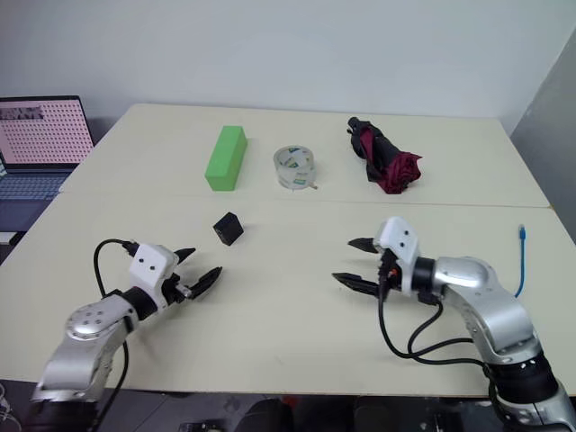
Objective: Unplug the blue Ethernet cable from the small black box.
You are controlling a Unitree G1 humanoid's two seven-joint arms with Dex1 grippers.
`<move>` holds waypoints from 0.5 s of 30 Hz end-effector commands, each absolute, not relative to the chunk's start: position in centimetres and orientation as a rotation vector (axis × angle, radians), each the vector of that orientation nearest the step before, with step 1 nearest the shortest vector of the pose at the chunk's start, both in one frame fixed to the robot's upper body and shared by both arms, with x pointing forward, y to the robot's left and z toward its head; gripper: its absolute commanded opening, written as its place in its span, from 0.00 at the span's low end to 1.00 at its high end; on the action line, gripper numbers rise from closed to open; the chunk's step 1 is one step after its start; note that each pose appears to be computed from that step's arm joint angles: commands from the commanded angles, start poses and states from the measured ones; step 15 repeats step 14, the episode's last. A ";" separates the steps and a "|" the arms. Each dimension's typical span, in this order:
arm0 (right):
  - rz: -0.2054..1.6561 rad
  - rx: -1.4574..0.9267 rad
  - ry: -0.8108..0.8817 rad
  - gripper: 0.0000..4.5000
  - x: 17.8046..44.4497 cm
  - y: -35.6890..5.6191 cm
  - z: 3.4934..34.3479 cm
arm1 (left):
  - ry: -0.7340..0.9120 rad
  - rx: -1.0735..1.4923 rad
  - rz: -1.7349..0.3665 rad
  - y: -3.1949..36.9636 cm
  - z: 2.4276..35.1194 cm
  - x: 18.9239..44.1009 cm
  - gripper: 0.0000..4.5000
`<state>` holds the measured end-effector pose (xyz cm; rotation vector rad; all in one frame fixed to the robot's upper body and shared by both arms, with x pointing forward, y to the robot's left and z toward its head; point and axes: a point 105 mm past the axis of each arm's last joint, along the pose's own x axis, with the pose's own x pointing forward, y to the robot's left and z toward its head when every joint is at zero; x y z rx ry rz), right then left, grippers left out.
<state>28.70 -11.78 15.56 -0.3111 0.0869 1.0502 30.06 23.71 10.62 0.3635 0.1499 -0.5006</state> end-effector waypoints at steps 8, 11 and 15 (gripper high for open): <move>0.877 -0.410 0.046 0.84 29.2 -18.1 17.7 | 0.098 0.397 -0.717 21.8 16.5 27.8 0.86; 0.869 -0.414 0.054 0.84 29.2 -18.6 17.7 | 0.104 0.420 -0.744 21.7 17.3 27.8 0.86; 0.872 -0.411 0.051 0.84 29.3 -18.4 17.6 | 0.074 0.394 -0.741 21.6 18.0 28.1 0.86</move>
